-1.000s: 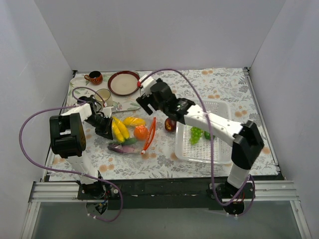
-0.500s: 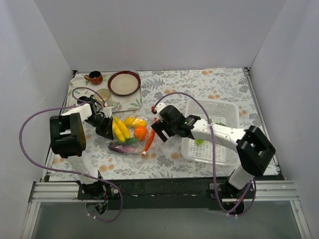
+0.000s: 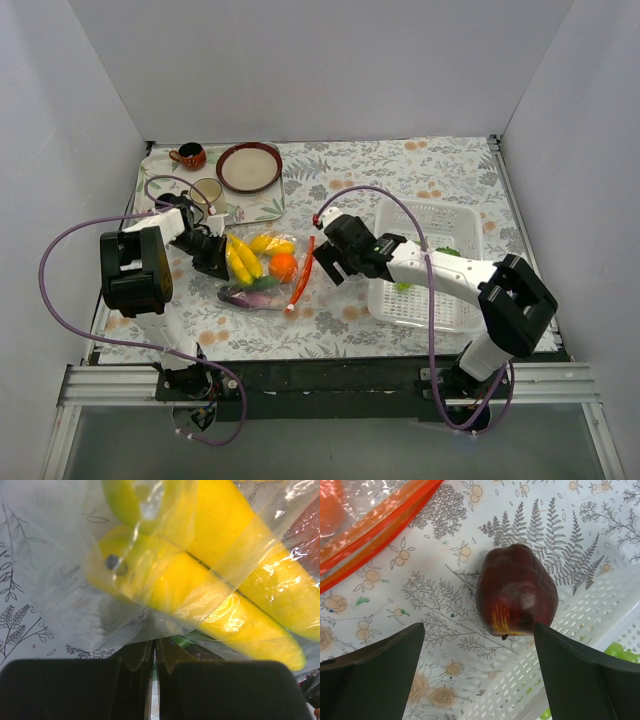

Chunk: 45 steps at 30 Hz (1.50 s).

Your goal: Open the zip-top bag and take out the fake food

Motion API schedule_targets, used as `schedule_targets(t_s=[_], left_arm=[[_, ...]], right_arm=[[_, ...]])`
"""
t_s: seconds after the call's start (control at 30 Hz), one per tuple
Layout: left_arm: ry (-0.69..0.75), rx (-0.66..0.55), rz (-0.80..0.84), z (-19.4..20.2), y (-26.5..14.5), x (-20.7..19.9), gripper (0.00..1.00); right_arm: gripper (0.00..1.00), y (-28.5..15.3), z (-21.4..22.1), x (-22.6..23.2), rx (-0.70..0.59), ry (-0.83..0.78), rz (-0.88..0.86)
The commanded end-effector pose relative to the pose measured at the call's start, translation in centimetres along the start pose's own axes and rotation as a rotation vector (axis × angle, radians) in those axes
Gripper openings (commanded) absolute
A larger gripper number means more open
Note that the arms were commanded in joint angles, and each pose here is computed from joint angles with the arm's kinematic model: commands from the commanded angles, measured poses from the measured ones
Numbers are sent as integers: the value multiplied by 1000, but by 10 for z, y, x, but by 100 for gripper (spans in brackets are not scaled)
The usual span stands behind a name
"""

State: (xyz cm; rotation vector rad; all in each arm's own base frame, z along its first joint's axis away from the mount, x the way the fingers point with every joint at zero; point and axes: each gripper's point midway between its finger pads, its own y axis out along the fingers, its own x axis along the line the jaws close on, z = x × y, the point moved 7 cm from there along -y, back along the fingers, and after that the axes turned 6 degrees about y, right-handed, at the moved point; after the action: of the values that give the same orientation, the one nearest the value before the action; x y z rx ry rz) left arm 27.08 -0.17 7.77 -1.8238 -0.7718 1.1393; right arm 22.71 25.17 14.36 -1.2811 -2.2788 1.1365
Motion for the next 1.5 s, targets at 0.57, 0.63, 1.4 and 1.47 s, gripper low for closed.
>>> schedule_targets(t_s=[0.57, 0.63, 1.4, 1.47], left_arm=[[42, -9, -49, 0, 12, 15, 0], [44, -10, -52, -2, 11, 15, 0], [6, -32, -114, -2, -5, 39, 0], [-2, -41, -95, -3, -5, 36, 0]], right_arm=[[99, 40, -5, -18, 141, -185, 167], [98, 41, -3, -17, 146, -183, 153], [15, -56, -83, -52, -221, 21, 271], [10, -72, -68, -68, -221, 67, 321]])
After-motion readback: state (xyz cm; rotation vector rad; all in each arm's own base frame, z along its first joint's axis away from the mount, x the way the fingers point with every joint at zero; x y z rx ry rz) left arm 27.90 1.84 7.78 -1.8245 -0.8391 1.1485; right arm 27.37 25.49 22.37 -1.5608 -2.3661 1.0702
